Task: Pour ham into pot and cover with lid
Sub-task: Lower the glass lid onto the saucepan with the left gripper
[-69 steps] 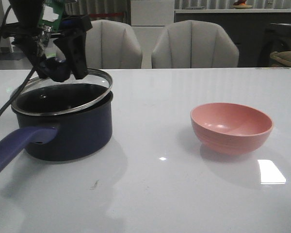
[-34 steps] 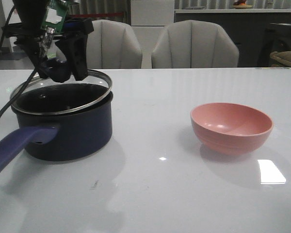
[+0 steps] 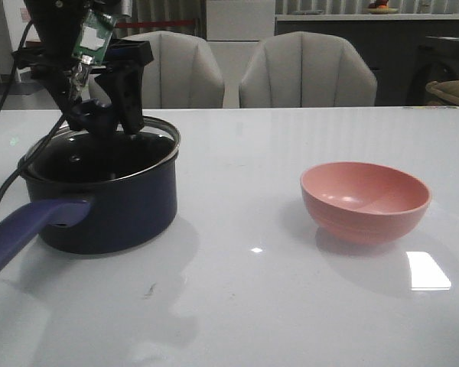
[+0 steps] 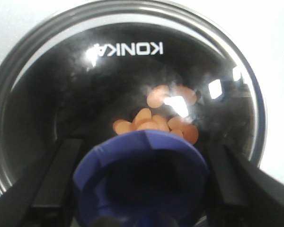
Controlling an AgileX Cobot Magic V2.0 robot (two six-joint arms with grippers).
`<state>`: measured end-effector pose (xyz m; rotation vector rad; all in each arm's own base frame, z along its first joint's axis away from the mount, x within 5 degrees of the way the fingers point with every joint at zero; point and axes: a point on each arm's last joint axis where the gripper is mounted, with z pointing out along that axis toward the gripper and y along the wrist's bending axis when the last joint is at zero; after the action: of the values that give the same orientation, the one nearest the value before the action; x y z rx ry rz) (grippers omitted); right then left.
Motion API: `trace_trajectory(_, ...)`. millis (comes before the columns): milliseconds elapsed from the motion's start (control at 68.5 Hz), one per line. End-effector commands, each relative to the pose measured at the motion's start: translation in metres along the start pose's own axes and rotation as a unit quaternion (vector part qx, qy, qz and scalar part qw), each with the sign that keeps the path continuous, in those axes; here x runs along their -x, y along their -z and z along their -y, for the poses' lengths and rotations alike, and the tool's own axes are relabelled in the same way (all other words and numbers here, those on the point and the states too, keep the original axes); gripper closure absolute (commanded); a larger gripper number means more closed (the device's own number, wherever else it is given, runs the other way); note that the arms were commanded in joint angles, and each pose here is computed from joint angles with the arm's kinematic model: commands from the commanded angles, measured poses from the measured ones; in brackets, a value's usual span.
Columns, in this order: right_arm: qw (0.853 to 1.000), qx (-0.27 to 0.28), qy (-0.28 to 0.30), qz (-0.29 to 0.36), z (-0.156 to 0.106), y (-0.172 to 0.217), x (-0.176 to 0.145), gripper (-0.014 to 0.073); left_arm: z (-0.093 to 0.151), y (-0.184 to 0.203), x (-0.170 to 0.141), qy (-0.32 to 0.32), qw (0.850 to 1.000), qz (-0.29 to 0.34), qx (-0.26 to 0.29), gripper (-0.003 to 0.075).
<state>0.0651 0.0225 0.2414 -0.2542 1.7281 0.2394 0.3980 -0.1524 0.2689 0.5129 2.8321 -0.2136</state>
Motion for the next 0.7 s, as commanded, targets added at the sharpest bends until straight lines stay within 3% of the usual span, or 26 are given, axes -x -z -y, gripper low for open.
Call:
trace_trajectory(0, 0.999, -0.010, 0.001, 0.049, 0.002, 0.002, 0.016, 0.0428, 0.003, 0.020, 0.001, -0.010, 1.000, 0.015, 0.009, 0.0378)
trace_trajectory(190, 0.999, -0.010, 0.001, 0.049, 0.002, 0.002, 0.016, 0.0428, 0.001, 0.024, -0.001, -0.012, 1.000, -0.002, 0.017, 0.0216)
trace_trajectory(336, 0.999, -0.010, 0.001, 0.049, 0.002, 0.002, 0.016, 0.0428, -0.002, 0.024, -0.003, -0.009, 1.000, -0.012, 0.018, 0.0134)
trace_trajectory(686, 0.999, -0.010, 0.001, 0.049, 0.002, 0.002, 0.016, 0.0428, 0.001, 0.037, 0.002, -0.008, 1.000, 0.010, 0.013, 0.0127)
